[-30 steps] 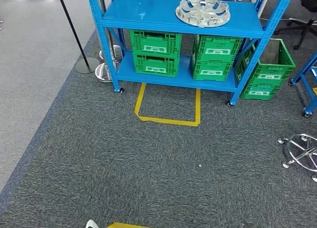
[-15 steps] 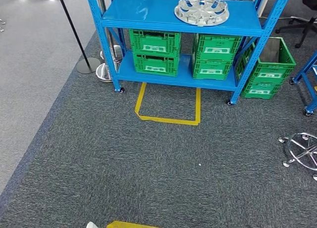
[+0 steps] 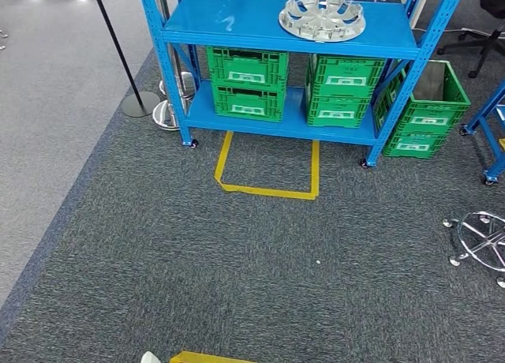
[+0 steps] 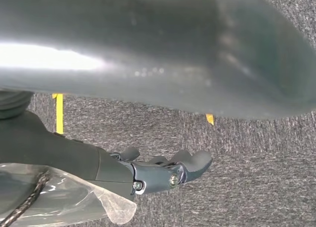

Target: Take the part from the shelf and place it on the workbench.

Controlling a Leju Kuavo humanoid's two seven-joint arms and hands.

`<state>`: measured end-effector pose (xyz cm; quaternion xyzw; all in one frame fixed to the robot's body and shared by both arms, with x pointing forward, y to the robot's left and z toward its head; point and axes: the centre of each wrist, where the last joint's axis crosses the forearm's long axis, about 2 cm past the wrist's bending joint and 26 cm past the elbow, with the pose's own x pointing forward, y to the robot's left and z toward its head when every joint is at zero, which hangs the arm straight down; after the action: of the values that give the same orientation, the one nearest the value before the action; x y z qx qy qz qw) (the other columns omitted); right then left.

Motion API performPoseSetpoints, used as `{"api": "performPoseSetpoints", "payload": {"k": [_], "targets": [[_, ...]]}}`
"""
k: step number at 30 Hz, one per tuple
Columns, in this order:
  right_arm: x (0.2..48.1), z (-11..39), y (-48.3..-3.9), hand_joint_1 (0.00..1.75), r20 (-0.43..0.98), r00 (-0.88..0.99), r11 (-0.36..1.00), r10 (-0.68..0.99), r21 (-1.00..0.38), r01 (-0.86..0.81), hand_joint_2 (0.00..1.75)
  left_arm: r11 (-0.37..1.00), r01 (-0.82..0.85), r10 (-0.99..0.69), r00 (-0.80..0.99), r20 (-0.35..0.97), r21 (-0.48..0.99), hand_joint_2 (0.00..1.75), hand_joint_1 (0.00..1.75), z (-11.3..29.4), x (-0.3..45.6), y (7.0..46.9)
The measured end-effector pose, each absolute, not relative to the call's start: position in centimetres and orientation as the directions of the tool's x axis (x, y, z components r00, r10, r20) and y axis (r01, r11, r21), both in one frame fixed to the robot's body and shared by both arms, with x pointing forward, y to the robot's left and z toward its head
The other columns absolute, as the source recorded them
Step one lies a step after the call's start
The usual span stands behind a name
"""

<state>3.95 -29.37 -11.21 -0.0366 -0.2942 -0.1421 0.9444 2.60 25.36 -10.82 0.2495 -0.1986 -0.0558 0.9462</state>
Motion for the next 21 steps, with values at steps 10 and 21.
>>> {"api": "performPoseSetpoints", "payload": {"k": [10, 21], "targets": [[3.89, -11.21, -29.3, 0.0, 0.565, 0.791, 0.959, -0.237, 0.007, 0.282, 0.0, 0.87, 0.011, -0.21, 0.912, 0.351, 0.493, 1.75, 1.75, -10.81, 2.6, 25.26], [3.84, -11.21, -29.0, 0.0, 0.556, 0.814, 0.974, -0.168, -0.035, 0.225, 0.0, 0.87, 0.021, -0.221, 0.91, 0.351, 0.493, 1.75, 1.75, -10.81, 2.64, 25.28]]}}
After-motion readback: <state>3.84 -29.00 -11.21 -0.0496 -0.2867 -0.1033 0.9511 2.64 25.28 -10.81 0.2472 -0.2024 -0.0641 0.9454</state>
